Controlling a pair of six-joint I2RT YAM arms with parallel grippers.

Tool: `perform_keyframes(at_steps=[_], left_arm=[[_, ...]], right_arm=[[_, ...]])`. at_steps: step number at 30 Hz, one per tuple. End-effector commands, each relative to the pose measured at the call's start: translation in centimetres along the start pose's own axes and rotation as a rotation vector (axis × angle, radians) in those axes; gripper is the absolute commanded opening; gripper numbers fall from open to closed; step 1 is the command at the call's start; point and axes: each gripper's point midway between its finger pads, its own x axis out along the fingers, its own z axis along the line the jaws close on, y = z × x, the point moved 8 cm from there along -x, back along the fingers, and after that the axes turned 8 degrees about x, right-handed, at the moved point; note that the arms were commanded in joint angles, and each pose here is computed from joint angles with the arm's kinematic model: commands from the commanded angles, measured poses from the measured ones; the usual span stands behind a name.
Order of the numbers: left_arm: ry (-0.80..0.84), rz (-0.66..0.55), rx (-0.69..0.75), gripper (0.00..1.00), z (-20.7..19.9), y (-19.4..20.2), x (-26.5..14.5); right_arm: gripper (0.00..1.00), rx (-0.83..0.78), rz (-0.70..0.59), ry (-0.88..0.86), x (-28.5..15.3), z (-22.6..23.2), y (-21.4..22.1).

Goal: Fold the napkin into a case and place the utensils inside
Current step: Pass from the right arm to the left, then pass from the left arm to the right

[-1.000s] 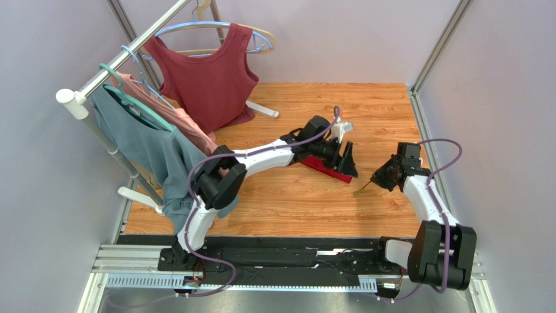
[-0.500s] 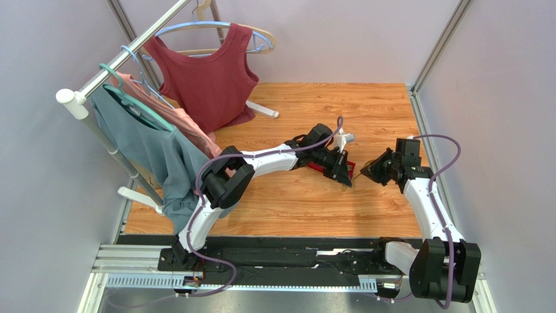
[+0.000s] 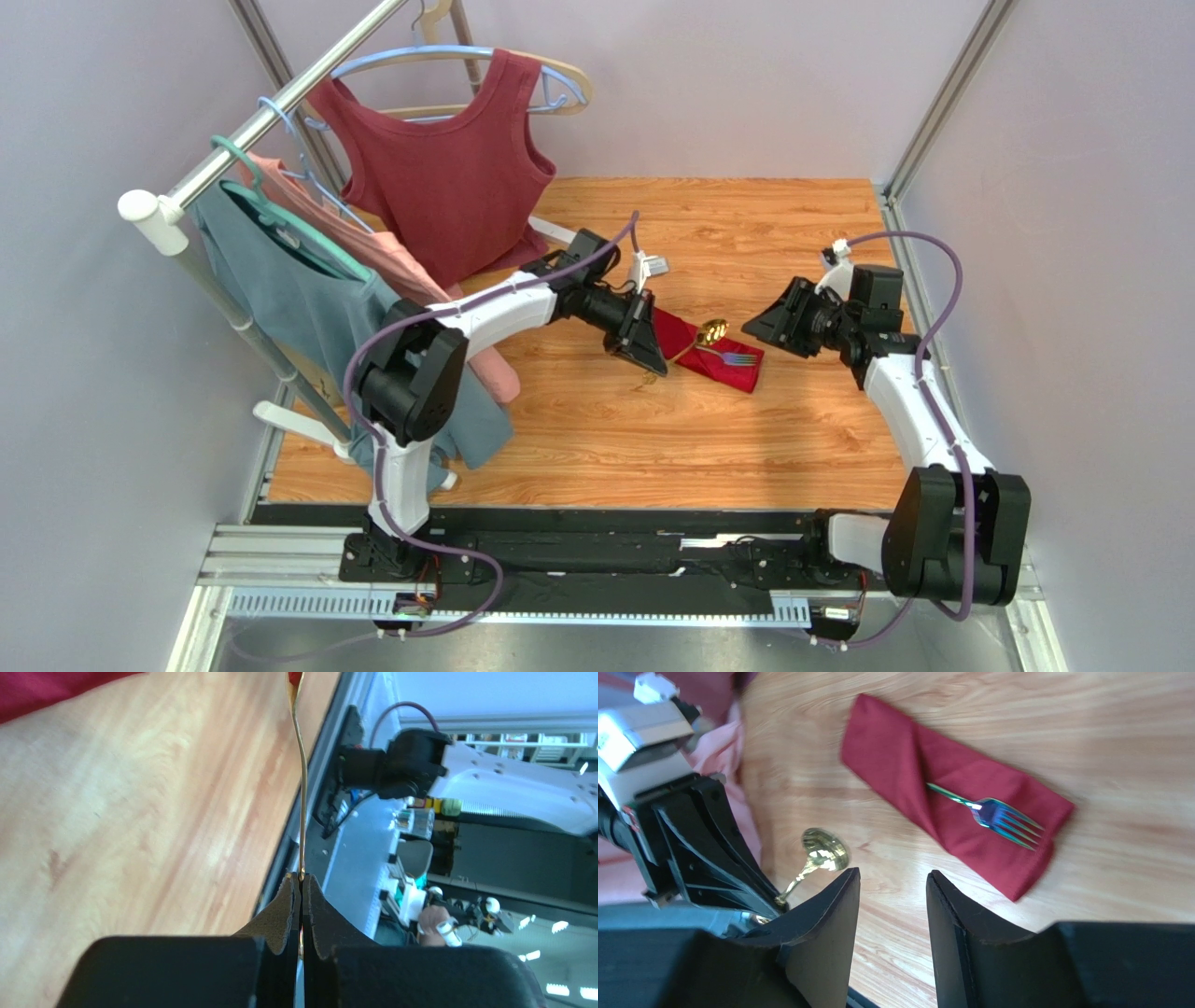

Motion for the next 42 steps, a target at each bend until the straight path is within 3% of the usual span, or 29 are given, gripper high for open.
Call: perform_keyframes(at_steps=[1, 13, 17, 22, 25, 30, 42], left_arm=[[0.092, 0.071, 0.070, 0.00, -3.0, 1.1, -2.3], [0.161, 0.055, 0.109, 0.00, -3.5, 0.9, -2.4], [0.171, 0.060, 0.100, 0.00, -3.4, 0.8, -2.3], [0.165, 0.063, 0.102, 0.00, -3.4, 0.7, -2.5], [0.160, 0.057, 0.096, 0.00, -3.1, 0.5, -2.8], [0.152, 0.051, 0.081, 0.00, -2.5, 0.6, -3.5], [0.158, 0.033, 0.081, 0.00, -2.4, 0.5, -4.4]], right_arm=[[0.44, -0.147, 0.035, -0.279, 0.2, 2.8, -0.4], [0.47, -0.167, 0.099, -0.301, 1.5, 3.2, 0.8], [0.42, -0.185, 0.134, -0.318, 2.0, 3.6, 1.8], [0.28, -0.180, 0.161, -0.324, 2.0, 3.6, 2.5], [0.27, -0.177, 0.165, -0.322, 2.0, 3.6, 2.7], [0.41, -0.183, 0.130, -0.298, 1.4, 3.9, 2.6], [0.41, -0.183, 0.145, -0.349, 1.5, 4.1, 2.7]])
